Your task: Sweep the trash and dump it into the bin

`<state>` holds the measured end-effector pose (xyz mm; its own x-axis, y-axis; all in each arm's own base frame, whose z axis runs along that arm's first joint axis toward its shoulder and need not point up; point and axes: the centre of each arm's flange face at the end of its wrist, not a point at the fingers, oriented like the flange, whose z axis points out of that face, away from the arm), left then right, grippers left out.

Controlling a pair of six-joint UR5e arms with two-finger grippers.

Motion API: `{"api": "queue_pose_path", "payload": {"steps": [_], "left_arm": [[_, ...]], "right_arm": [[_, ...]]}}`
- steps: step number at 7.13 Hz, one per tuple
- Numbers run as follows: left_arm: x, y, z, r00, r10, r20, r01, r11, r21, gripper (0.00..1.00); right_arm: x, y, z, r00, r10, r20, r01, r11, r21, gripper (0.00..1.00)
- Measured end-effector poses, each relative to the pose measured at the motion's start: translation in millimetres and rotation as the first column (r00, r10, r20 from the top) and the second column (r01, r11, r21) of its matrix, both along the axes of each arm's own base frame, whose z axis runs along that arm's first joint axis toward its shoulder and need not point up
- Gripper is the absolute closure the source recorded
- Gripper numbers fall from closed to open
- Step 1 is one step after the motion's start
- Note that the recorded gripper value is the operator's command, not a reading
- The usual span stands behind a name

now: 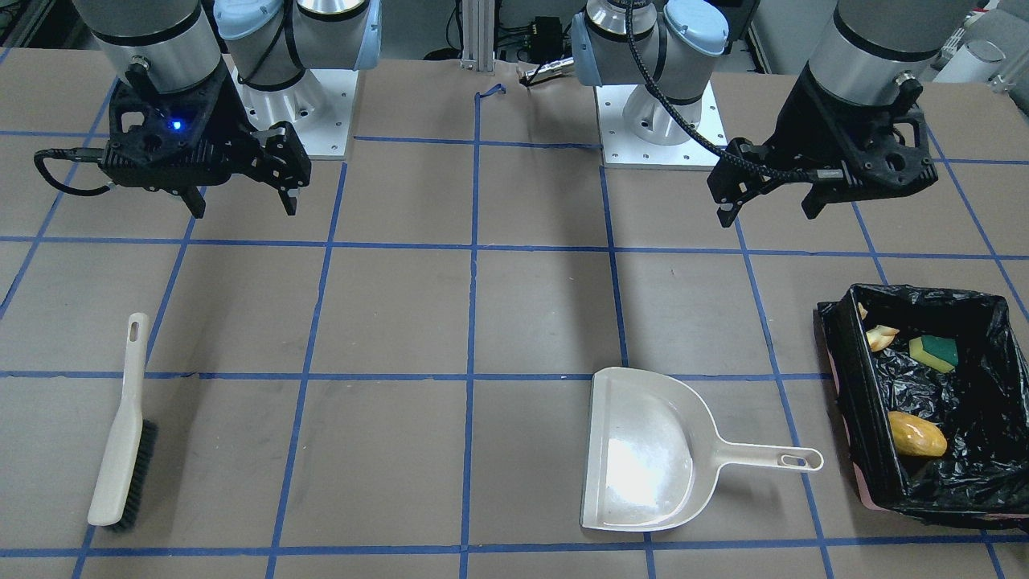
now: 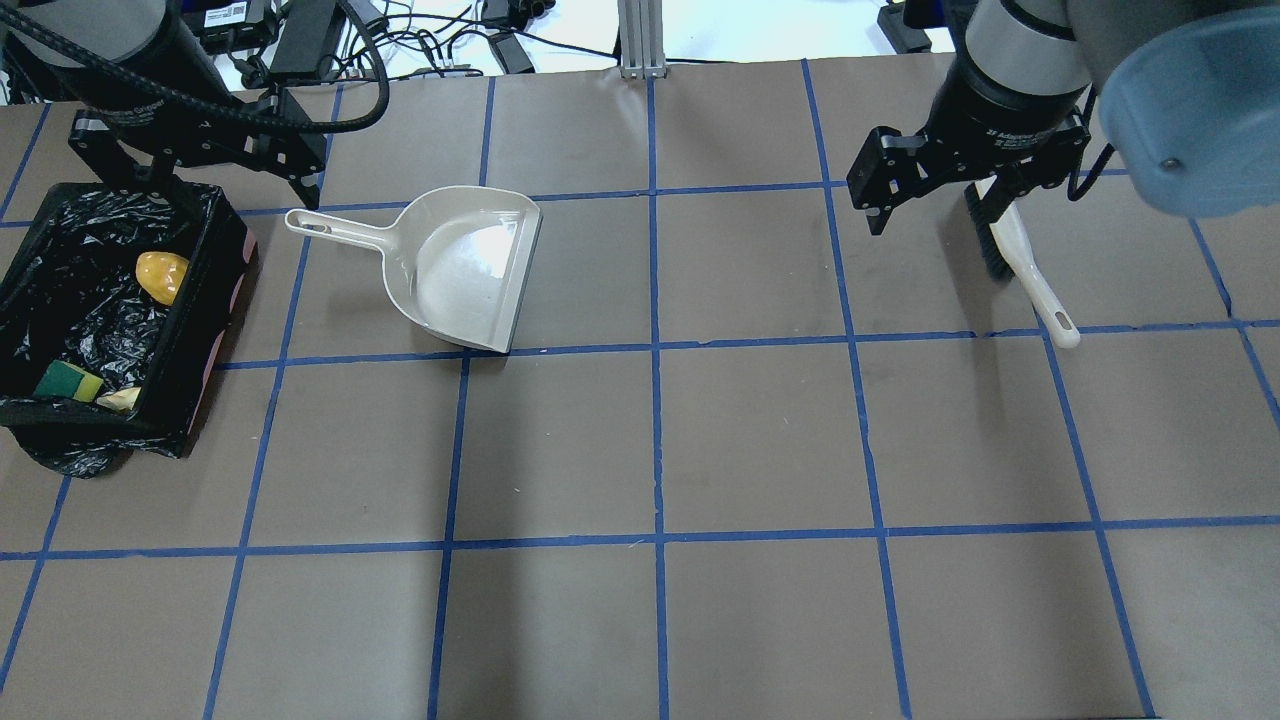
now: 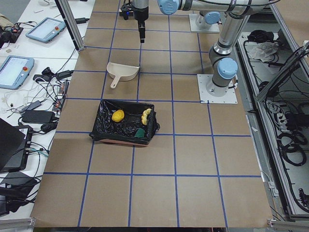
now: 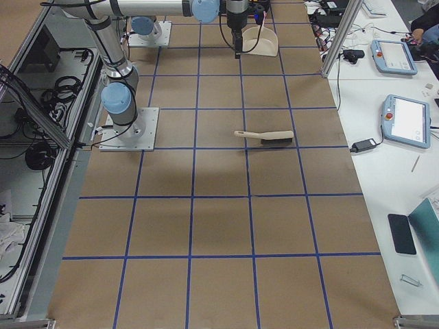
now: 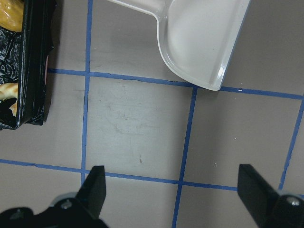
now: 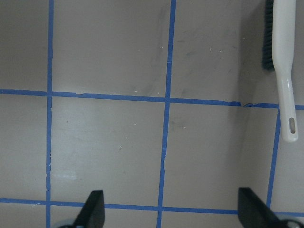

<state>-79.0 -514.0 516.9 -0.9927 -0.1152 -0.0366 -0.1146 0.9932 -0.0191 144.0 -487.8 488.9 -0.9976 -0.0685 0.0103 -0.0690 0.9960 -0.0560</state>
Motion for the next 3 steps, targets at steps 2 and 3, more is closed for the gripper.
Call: {"api": "queue_pose_path", "payload": {"steps": [2, 3], "left_arm": [[-0.1, -0.4, -1.1, 1.0, -0.005, -0.001, 0.005, 1.0, 0.002, 0.0], [-1.8, -0.6, -1.6, 1.0, -0.006, -0.003, 0.006, 1.0, 0.003, 0.0]], "right_arm": [[0.0, -0.1, 0.3, 1.0, 0.001, 0.0, -0.001, 1.0, -0.001, 0.0], [0.0, -0.1, 0.3, 1.0, 0.0, 0.0, 0.0, 1.0, -0.001, 0.0]]}}
